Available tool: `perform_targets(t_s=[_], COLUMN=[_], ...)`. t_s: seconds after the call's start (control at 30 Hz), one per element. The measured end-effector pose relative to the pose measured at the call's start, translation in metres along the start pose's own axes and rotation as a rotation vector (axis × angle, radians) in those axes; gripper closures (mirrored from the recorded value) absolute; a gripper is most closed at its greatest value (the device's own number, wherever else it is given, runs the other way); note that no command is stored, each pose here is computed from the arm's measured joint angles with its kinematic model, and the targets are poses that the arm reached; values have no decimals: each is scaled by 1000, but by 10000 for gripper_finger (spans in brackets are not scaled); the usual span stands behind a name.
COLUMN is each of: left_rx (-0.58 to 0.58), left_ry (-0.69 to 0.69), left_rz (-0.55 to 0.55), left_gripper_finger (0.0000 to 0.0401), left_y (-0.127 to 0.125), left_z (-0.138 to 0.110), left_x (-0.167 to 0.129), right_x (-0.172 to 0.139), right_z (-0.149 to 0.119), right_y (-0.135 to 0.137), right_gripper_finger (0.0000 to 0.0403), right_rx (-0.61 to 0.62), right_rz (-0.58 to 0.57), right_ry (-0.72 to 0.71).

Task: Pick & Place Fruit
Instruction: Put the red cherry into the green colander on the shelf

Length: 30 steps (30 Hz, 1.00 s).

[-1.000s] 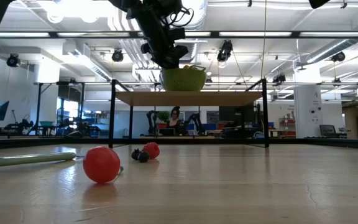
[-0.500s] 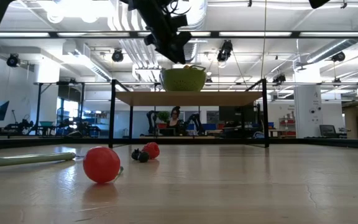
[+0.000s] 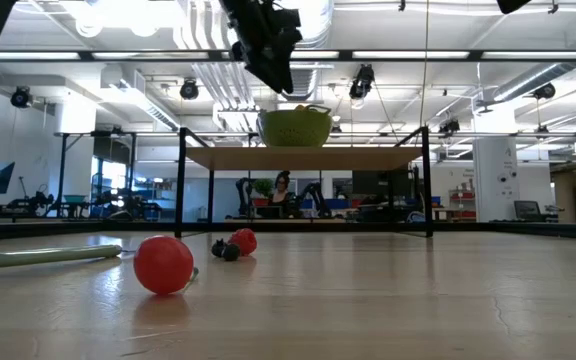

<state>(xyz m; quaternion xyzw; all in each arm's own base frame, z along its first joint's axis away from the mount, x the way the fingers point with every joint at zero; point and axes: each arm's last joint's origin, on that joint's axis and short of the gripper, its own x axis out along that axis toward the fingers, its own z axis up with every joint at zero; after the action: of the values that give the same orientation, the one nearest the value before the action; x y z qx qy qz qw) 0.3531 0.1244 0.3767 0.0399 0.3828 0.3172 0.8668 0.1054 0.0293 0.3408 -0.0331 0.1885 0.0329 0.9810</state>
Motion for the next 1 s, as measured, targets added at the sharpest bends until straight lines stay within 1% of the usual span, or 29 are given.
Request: perform_targets(t_s=[0.27,0.43,0.67,0.87,1.0], left_rx=[65,54,56,119,147], left_ry=[24,38,52,95,94], left_rz=[-78,-122,-140,-188,-222], left_gripper_finger=[193,193,193,193,193], left_y=[-36,-60,-88,-114,-130], left_z=[-3,-8,-17,-30,-36], left_x=[-19,-32,-48,-68,-81], right_x=[0,0,0,0,0], right_z=[0,0,0,0,0], right_y=[0,0,0,0,0], right_gripper_finger=[39,39,39,39,40], right_rx=[0,0,0,0,0], right_rz=[0,0,0,0,0], right_ry=[1,0,1,0,1])
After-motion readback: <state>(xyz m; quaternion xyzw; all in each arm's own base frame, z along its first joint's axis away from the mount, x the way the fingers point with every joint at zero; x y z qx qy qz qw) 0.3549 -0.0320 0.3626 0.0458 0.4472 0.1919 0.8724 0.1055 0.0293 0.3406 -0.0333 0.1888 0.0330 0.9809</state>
